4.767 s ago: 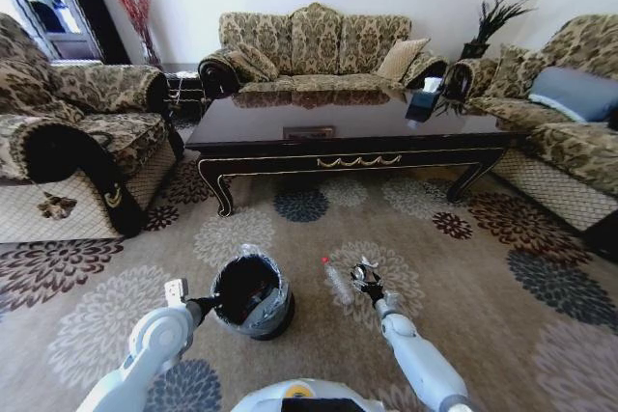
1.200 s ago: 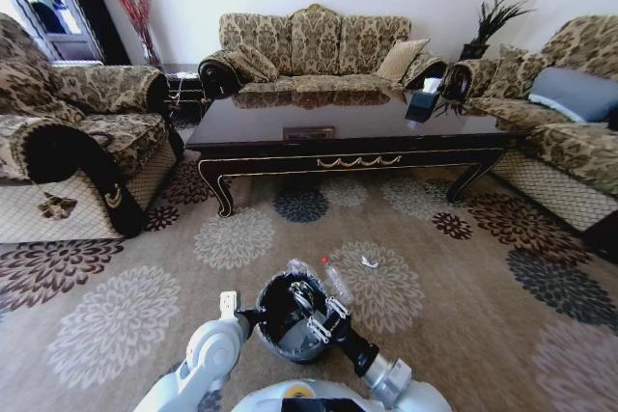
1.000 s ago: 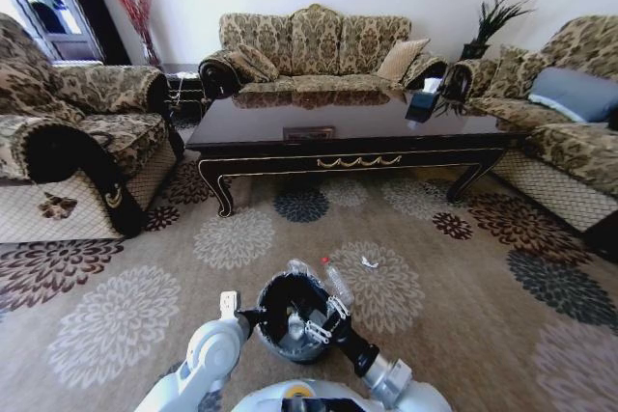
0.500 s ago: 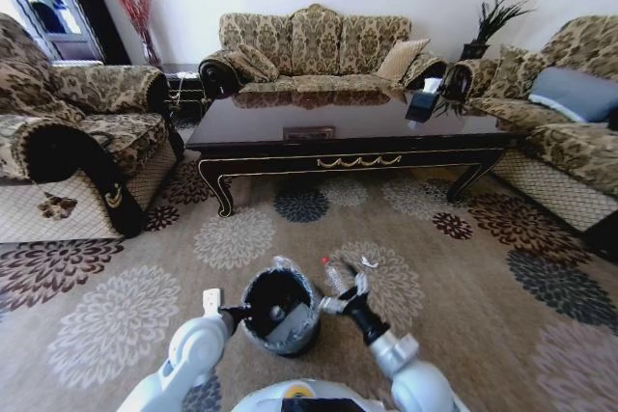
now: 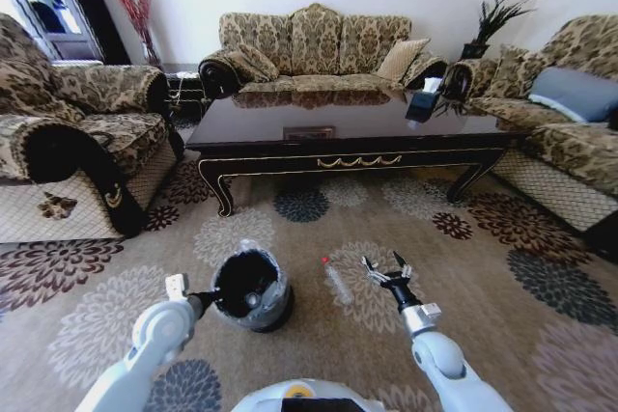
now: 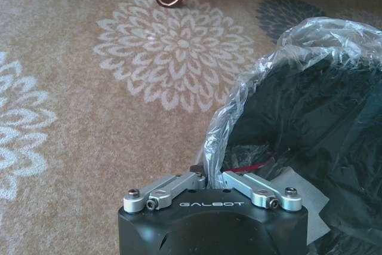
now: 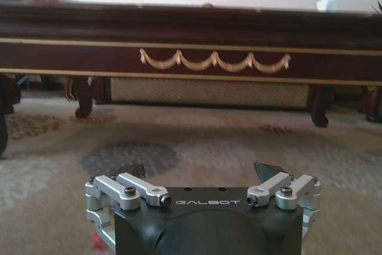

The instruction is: Move to the front of the table and pick up the trash from the floor, then place it into the trash bin.

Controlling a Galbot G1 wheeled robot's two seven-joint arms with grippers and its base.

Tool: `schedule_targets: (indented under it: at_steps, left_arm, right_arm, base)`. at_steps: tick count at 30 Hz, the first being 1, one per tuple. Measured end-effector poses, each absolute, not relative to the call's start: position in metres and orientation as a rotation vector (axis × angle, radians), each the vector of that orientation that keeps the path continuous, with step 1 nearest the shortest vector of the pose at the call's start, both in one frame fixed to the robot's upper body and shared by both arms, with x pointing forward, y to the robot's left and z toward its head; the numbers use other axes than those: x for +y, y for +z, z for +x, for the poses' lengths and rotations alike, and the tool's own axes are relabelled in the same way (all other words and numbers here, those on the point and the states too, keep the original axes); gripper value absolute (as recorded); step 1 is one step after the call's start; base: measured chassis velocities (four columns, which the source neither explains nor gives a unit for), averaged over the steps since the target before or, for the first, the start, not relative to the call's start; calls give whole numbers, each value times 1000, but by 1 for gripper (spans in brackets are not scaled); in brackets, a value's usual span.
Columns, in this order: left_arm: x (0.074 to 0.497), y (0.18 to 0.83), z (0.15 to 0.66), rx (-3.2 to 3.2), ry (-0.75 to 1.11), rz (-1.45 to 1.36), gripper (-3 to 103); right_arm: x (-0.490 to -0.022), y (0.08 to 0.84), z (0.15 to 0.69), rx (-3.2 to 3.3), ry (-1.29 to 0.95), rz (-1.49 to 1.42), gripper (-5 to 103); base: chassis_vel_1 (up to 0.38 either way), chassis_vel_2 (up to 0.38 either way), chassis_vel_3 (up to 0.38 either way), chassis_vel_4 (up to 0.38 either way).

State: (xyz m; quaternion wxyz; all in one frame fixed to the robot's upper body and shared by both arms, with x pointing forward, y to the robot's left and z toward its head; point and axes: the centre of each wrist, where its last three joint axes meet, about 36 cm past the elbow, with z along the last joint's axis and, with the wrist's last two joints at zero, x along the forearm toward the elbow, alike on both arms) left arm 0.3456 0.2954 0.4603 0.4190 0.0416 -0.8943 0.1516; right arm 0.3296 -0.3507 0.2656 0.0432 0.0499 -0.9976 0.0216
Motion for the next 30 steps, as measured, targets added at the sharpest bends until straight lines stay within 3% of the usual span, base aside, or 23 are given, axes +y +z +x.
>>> schedule_targets:
  at_steps: [12,30]
  left_arm:
    - [299,465,344,-2250,400,112,0]
    - [308,473,339,-2259,415,134,0]
  right_arm:
    - [-343,225,345,-2986,9,107,100]
    - [-351,164,417,-2871,-150,-138,100]
  base:
    - [-54,50,59,-56]
    - [-31,32,30,-31]
